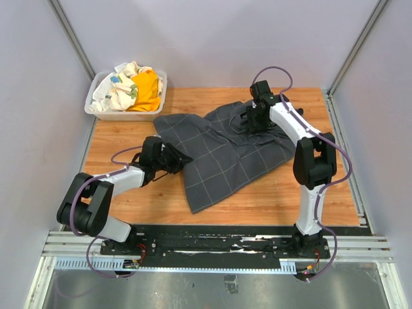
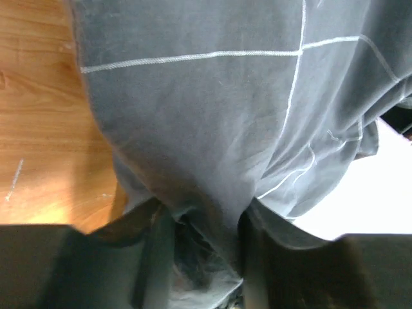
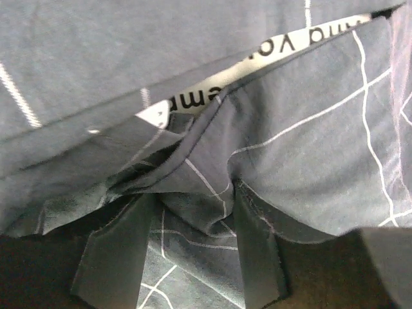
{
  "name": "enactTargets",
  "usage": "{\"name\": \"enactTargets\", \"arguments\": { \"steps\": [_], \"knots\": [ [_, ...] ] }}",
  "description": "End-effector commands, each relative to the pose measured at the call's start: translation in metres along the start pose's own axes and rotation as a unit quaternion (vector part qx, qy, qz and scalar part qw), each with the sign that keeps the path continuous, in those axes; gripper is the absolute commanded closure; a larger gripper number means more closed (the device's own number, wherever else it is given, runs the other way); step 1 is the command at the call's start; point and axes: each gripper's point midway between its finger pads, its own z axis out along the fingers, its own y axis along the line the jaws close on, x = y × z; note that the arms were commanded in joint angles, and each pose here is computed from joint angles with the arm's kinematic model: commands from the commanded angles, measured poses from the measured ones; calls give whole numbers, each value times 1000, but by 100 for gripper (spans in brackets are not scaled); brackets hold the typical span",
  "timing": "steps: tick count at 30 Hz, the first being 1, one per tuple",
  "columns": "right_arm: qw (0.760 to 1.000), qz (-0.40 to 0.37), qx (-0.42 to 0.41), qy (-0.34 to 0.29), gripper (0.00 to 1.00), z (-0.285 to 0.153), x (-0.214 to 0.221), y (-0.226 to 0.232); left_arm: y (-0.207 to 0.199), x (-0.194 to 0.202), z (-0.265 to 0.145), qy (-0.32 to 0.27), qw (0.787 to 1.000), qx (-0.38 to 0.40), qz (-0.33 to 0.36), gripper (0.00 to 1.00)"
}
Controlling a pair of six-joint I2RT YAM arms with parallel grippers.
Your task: Put the pillow into the pillowcase
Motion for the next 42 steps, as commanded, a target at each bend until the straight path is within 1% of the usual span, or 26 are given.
{"name": "enactTargets", "arguments": {
  "steps": [1,2,4,7,10,15,18,21,24,25,26,27,28,30,31,33,35,36,37,39,42],
  "knots": [
    [997,-2,-43,62,56,19,37,20,-28,-22,4,-22,998,50,11,83],
    [996,3,-49,70,60,20,43,23,-24,-25,4,-23,999,41,10,88],
    [994,10,-68,80,71,22,54,31,-21,-31,0,-30,999,35,13,98],
    [992,19,-89,92,89,20,70,44,-8,-45,-10,-50,999,6,15,100],
    [988,17,-110,103,97,11,87,64,8,-64,-27,-72,996,-34,26,100],
    [980,-3,-158,118,99,-17,121,115,38,-96,-67,-112,987,-109,41,100],
    [974,-6,-182,134,99,-35,148,137,49,-103,-89,-124,982,-135,46,100],
    [971,8,-196,137,99,-55,167,144,54,-104,-107,-129,978,-152,59,100],
    [972,24,-196,124,99,-73,169,138,58,-107,-122,-138,974,-167,67,99],
    [975,25,-190,115,98,-79,166,134,54,-108,-125,-140,974,-165,73,94],
    [978,24,-181,104,92,-84,161,129,49,-108,-128,-140,974,-158,81,79],
    [980,23,-172,96,89,-89,156,125,43,-108,-130,-138,975,-150,84,61],
    [982,20,-165,87,88,-94,150,121,39,-109,-132,-140,976,-146,87,48],
    [985,15,-159,71,83,-102,138,117,28,-113,-138,-146,975,-141,95,32],
    [986,17,-153,65,79,-105,132,114,24,-116,-143,-151,973,-143,98,29],
    [988,19,-142,50,74,-113,121,110,14,-126,-154,-173,968,-148,109,28],
    [991,24,-125,33,62,-124,110,102,2,-136,-167,-202,961,-148,117,26],
    [993,26,-111,25,57,-129,106,96,-5,-138,-172,-212,960,-139,121,25],
    [995,29,-97,17,55,-133,102,90,-13,-139,-173,-215,961,-123,125,25],
    [995,28,-100,-8,54,-144,91,88,-25,-135,-170,-209,966,-90,122,24],
    [991,19,-126,-33,52,-163,74,98,-20,-122,-152,-184,976,-62,101,26]
  ]
}}
